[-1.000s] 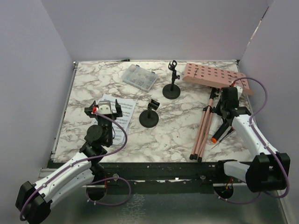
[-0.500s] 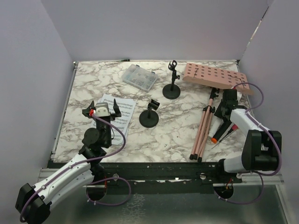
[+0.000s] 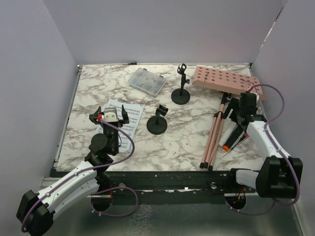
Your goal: Pack up the instrument practice props
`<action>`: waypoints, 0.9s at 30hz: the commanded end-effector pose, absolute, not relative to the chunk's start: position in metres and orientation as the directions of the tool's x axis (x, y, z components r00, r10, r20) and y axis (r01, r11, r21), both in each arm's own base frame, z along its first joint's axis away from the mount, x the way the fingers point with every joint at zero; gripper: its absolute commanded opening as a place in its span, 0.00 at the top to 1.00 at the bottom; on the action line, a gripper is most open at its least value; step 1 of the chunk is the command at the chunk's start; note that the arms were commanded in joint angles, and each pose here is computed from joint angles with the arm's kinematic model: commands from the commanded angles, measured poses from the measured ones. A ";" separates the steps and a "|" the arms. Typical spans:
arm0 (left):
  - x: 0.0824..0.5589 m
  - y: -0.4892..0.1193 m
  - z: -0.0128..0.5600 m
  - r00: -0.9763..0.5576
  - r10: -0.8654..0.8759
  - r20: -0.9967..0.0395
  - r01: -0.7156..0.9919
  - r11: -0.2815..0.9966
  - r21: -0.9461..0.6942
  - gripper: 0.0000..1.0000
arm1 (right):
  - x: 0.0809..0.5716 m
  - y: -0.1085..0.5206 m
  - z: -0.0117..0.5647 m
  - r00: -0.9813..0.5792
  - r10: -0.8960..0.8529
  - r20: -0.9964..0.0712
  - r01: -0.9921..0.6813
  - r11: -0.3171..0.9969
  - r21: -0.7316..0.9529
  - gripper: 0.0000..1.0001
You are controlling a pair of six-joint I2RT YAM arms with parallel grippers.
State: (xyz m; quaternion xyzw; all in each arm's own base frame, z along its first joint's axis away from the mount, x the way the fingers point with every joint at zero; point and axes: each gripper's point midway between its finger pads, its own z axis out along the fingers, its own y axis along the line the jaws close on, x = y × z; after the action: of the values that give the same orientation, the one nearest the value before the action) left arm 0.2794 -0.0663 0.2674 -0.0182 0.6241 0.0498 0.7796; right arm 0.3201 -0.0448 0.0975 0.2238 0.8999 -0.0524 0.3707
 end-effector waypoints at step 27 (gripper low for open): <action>0.290 -0.080 0.245 0.171 0.111 -0.979 -0.066 0.993 0.101 0.01 | 0.292 0.258 0.232 -0.260 -0.010 -0.966 -0.760 0.619 0.198 0.10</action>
State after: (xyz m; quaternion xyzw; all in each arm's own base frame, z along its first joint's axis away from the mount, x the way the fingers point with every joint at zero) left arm 0.2872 -0.0765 0.2513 0.0065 0.6392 0.0553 0.7670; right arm 0.3005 0.2120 0.2109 -0.2043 0.7761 0.2937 0.5193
